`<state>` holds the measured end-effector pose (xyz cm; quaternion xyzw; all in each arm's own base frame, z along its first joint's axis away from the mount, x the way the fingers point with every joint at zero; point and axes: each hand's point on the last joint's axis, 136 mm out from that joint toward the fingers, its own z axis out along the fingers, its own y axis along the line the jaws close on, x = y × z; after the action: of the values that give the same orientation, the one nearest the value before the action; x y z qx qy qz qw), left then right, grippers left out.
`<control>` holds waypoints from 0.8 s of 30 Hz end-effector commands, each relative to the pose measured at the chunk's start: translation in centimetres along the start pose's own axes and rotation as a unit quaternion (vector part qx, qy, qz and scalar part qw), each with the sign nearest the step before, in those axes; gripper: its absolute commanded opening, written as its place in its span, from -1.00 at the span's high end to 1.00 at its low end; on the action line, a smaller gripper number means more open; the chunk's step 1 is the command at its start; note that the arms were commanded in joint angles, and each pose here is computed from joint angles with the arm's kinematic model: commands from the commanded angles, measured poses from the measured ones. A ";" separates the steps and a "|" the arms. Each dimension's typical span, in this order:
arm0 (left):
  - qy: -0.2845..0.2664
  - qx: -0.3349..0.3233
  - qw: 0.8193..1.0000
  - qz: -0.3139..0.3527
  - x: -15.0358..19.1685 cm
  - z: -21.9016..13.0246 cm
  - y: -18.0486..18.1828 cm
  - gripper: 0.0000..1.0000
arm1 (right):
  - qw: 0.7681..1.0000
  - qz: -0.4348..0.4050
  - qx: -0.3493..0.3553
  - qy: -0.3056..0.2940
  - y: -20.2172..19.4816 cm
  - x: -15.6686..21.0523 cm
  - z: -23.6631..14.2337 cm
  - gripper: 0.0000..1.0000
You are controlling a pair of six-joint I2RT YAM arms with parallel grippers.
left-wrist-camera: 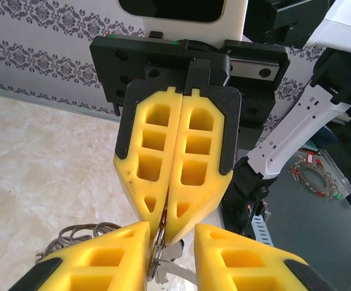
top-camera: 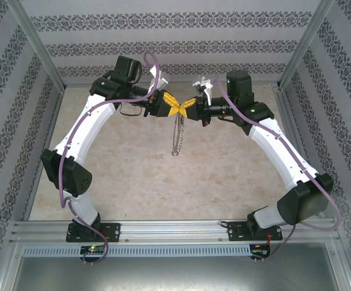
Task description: Put the keys on the keyring
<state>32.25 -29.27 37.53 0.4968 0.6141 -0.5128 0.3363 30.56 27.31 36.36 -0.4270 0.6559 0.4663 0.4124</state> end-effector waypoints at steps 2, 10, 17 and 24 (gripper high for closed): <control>0.002 0.026 1.000 -0.003 0.2 0.5 -0.8 0.48 | 0.999 -0.036 -0.014 -0.020 1.2 -1.4 -0.2 1.00; 0.009 0.023 1.000 -0.010 0.8 0.6 -0.5 0.60 | 0.999 -0.035 -0.011 -0.021 1.2 -1.4 -0.4 1.00; 0.016 0.015 1.000 -0.018 1.5 0.8 0.1 0.44 | 0.999 -0.035 -0.011 -0.020 1.1 -1.3 -0.4 1.00; 0.016 0.019 1.000 -0.017 1.6 0.9 0.1 0.91 | 0.999 -0.035 -0.009 -0.021 1.0 -1.2 -0.5 1.00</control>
<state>32.46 -29.32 36.11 0.4974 0.6225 -0.5116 0.3215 30.63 27.22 35.92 -0.4248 0.6590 0.4665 0.4096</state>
